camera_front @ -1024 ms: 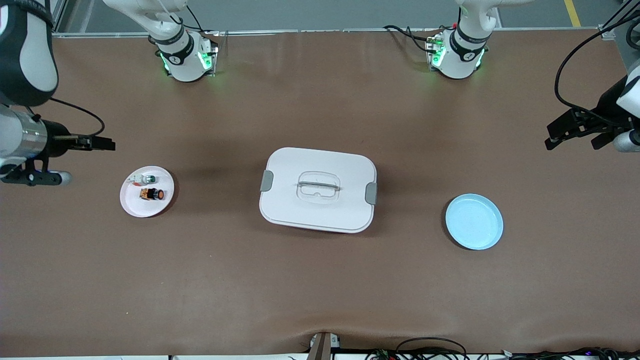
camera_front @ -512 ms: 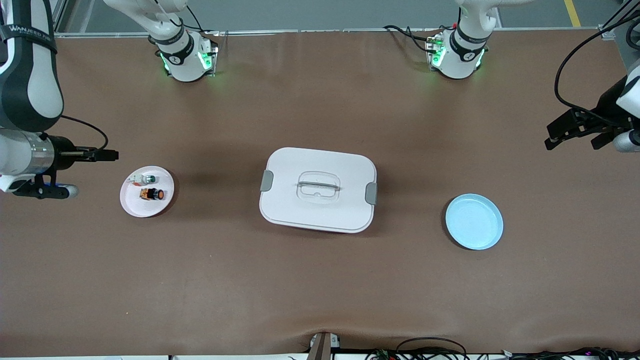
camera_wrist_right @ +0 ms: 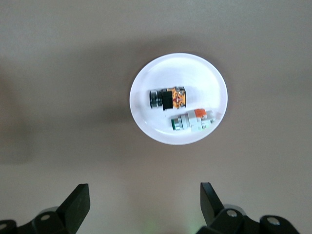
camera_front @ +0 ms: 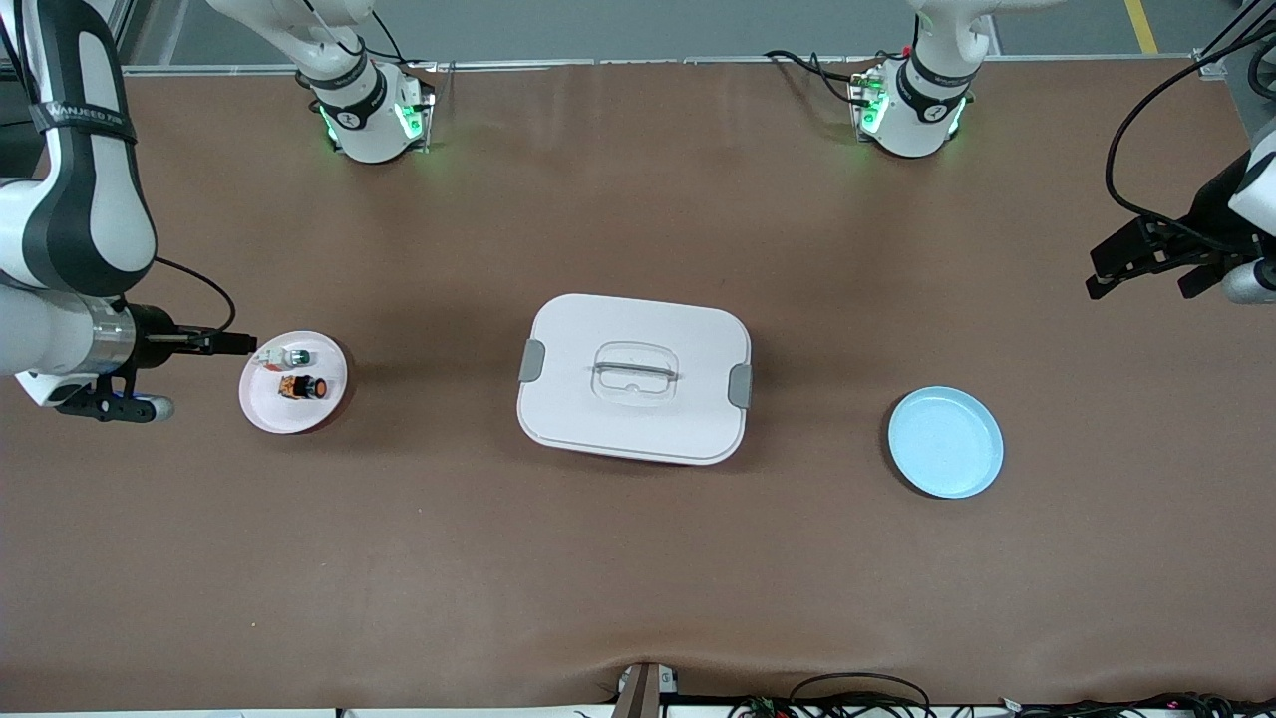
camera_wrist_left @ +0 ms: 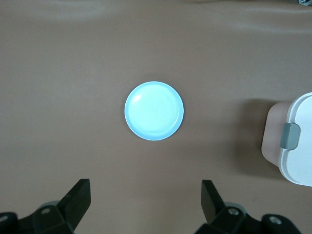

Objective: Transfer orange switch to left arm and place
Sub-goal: 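Lower the right gripper onto the orange push-button switch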

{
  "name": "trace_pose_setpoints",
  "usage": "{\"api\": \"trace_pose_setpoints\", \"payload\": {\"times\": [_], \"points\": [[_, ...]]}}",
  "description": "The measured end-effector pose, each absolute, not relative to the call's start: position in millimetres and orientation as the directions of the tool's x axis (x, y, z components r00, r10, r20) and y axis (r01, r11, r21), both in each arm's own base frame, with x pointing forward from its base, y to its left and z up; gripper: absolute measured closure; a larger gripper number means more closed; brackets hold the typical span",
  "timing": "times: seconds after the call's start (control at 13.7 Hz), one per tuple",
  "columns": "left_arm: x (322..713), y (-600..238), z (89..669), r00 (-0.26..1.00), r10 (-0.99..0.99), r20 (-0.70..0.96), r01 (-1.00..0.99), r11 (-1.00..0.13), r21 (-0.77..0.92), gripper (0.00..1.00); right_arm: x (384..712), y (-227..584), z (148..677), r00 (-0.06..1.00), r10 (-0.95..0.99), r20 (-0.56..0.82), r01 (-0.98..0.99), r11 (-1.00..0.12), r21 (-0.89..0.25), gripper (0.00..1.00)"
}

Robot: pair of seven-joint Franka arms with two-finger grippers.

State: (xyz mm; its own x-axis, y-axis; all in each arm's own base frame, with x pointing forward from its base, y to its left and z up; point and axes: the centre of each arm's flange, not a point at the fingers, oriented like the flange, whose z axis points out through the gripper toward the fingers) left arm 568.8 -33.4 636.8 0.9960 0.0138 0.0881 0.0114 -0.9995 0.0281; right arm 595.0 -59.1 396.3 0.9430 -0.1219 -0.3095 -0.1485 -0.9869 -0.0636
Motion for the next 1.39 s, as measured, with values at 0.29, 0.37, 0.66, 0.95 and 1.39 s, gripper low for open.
{"api": "trace_pose_setpoints", "payload": {"times": [0.29, 0.37, 0.66, 0.95, 1.39], "points": [[569, -33, 637, 0.996, 0.014, 0.088, 0.011, -1.000, 0.028, 0.00, 589, -64, 357, 0.957, -0.135, -0.257, -0.157, -0.985, -0.066, 0.00], [569, -33, 637, 0.996, 0.014, 0.088, 0.011, -1.000, 0.028, 0.00, 587, -63, 347, 0.963, -0.121, -0.242, -0.142, -0.987, -0.069, 0.00], [569, -33, 637, 0.996, 0.014, 0.087, 0.011, -1.000, 0.028, 0.00, 582, -64, 324, 0.980, -0.066, -0.189, -0.079, -0.995, -0.061, 0.00], [569, -33, 637, 0.996, 0.014, 0.087, 0.011, -1.000, 0.028, 0.00, 576, -64, 301, 0.992, -0.040, -0.121, -0.044, -0.998, -0.035, 0.00], [569, -33, 636, 0.996, 0.014, 0.087, 0.012, -1.000, 0.028, 0.00, 564, -63, 244, 0.992, -0.037, -0.117, -0.041, -0.999, -0.031, 0.00]]}}
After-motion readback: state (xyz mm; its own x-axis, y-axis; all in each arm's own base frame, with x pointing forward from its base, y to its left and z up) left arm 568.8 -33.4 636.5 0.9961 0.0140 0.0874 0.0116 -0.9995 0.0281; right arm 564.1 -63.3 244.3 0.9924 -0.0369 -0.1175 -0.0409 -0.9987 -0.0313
